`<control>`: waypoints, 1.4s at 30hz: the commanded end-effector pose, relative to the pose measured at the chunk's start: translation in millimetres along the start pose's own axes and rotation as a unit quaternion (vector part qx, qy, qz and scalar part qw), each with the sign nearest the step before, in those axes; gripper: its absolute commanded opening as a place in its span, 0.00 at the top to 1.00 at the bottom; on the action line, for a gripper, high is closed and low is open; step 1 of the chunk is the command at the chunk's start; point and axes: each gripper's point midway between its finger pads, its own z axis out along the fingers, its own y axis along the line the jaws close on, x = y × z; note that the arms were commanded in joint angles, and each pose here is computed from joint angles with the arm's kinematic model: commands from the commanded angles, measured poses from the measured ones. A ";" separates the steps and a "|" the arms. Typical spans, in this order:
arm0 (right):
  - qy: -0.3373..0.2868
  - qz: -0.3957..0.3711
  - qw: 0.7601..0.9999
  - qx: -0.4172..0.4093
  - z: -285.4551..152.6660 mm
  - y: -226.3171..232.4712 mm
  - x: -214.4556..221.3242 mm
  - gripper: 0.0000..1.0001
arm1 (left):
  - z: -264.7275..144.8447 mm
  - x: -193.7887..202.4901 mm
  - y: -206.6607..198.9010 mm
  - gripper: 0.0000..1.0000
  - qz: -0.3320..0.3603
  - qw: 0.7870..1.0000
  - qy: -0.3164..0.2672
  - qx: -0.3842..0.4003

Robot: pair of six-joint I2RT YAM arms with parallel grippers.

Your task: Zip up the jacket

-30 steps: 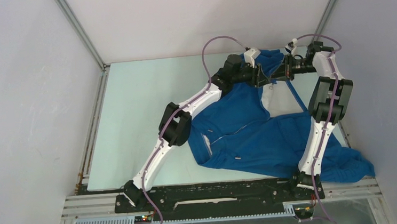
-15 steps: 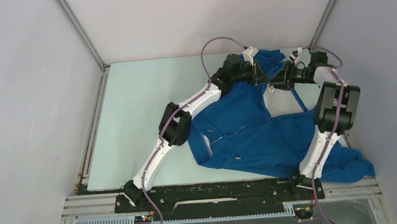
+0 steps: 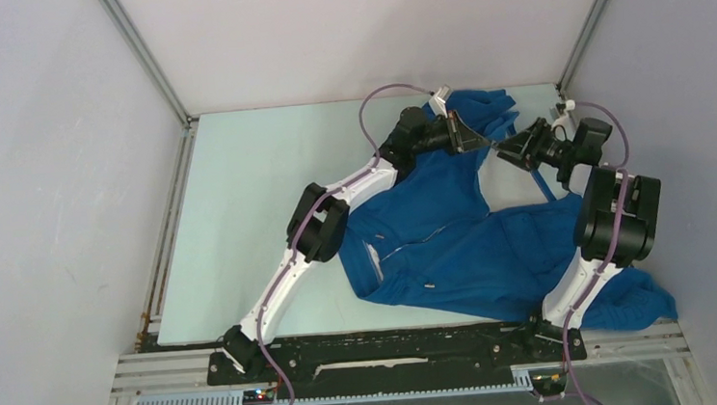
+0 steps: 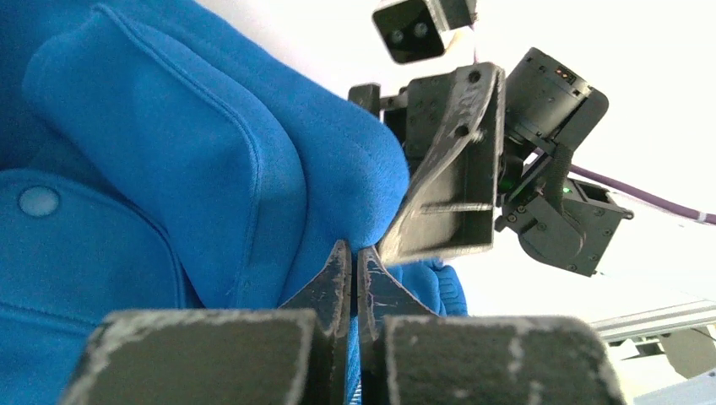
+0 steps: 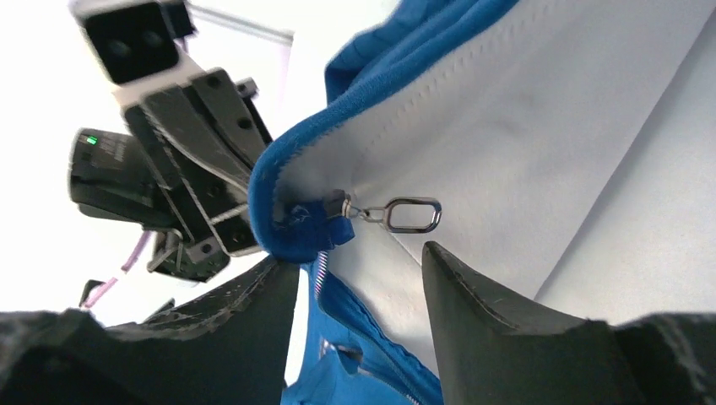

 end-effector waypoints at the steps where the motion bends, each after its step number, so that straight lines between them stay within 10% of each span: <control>1: -0.082 -0.086 0.992 -0.038 -16.5 32.5 -44.2 0.42 | -4.4 -4.3 -25.9 1.00 -0.013 0.999 0.003 0.047; 18: -0.088 -0.192 0.977 -0.037 -12.4 54.2 -45.8 0.38 | -2.5 -3.2 -26.9 1.00 -0.022 0.998 0.008 0.057; 24: -0.083 -0.208 0.974 -0.033 -10.4 60.5 -41.5 0.54 | -2.3 -3.3 -28.0 1.00 -0.021 0.998 0.010 0.060; 32: -0.074 -0.206 0.976 -0.006 -14.0 79.5 -34.3 1.00 | -2.3 -2.8 -25.2 1.00 -0.015 0.998 0.011 0.052; 42: -0.033 0.036 0.945 0.322 -52.5 54.1 -32.5 1.00 | -7.8 -9.7 -34.0 0.62 0.020 0.999 -0.002 0.044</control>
